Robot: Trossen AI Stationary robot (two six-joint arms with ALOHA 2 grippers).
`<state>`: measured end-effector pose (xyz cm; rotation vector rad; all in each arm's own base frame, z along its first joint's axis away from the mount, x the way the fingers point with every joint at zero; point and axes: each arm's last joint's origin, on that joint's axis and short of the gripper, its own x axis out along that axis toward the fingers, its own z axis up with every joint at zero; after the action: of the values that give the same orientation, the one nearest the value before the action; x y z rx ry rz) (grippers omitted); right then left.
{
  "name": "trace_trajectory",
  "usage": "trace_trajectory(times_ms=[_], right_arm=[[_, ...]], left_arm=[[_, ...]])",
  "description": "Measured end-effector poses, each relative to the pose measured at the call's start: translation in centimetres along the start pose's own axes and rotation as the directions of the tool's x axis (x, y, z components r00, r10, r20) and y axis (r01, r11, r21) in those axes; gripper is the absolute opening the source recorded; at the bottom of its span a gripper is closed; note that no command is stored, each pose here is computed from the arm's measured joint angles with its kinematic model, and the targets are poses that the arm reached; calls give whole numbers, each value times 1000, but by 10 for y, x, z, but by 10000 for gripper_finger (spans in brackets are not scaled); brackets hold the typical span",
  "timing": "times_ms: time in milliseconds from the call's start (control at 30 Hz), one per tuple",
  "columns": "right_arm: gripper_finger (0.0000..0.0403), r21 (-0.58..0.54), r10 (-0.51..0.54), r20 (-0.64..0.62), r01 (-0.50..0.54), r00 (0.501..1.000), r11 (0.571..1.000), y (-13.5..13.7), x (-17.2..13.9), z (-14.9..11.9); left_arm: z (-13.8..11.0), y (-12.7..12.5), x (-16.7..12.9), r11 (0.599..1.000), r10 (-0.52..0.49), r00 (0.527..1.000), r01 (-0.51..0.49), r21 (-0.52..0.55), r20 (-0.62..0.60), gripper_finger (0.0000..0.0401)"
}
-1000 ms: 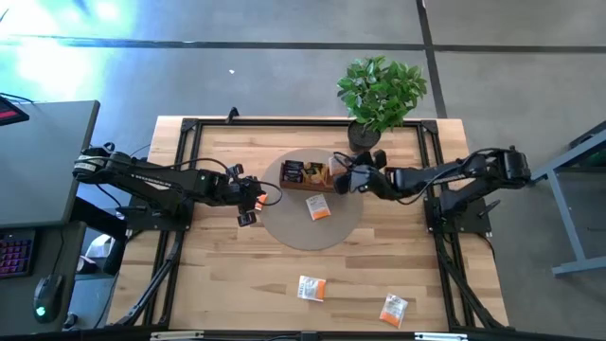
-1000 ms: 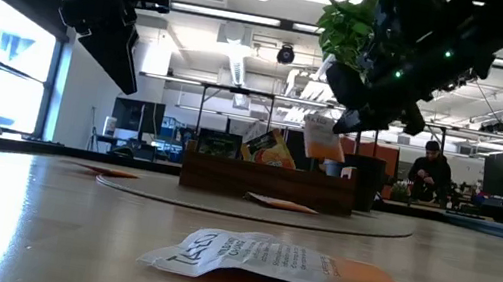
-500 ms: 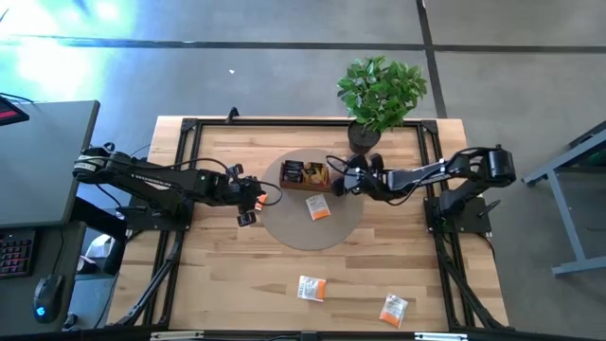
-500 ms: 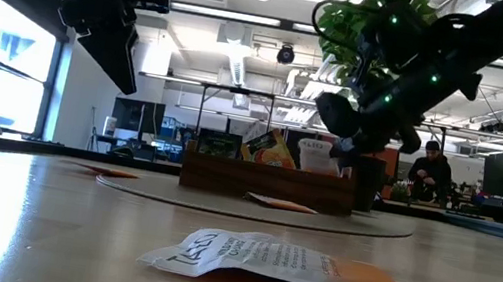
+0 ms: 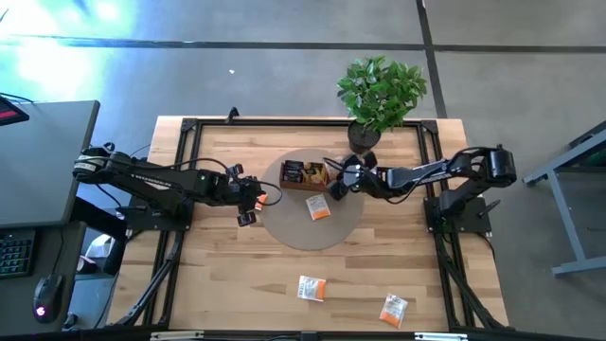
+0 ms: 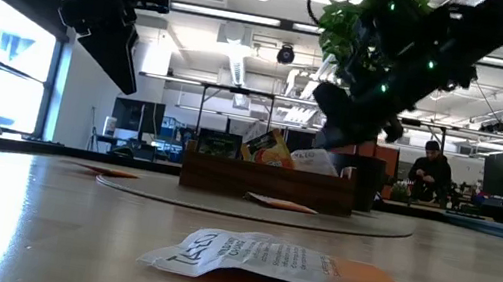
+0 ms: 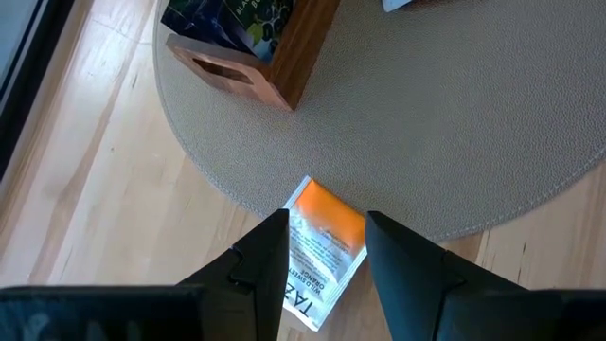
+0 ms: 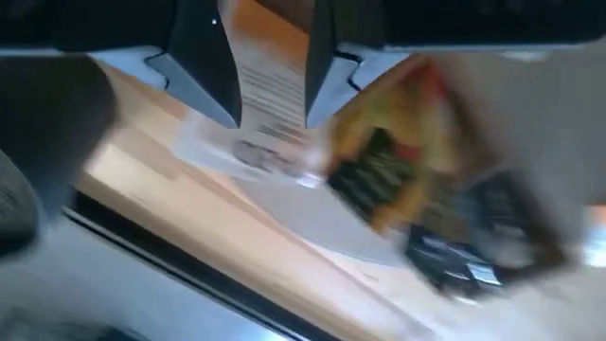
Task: Pick & Place Tea
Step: Put the white tea bag into the right side area of the wooden organizer
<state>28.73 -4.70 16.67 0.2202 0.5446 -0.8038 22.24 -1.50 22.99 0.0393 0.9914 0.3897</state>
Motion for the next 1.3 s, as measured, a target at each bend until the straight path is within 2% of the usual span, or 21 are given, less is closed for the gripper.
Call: trace_trajectory(times_ms=[200,300,367,533,733,933,1300], right_arm=[[126,-6,202,36,-202,979,979,25,-20,25],[126,-21,320,4,-320,948,947,39,-27,24],[126,-23,355,-22,-355,935,935,45,-28,19],[126,49,367,-135,-363,921,930,58,-13,-9],[127,84,293,-225,-281,929,956,63,13,-41],[127,102,237,-213,-220,948,970,63,22,-47],[127,64,227,-257,-218,939,974,63,28,-58]], left_arm=[[0,0,0,1000,0,1000,0,-1,3,138],[0,0,0,1000,0,1000,0,-1,3,138],[0,0,0,1000,0,1000,0,-2,4,138],[1,0,0,1000,-1,1000,1,-2,6,138],[1,0,0,1000,-2,1000,2,-3,6,138],[1,0,0,1000,-3,1000,3,-3,6,138],[1,0,0,1000,-3,1000,3,-3,5,138]])
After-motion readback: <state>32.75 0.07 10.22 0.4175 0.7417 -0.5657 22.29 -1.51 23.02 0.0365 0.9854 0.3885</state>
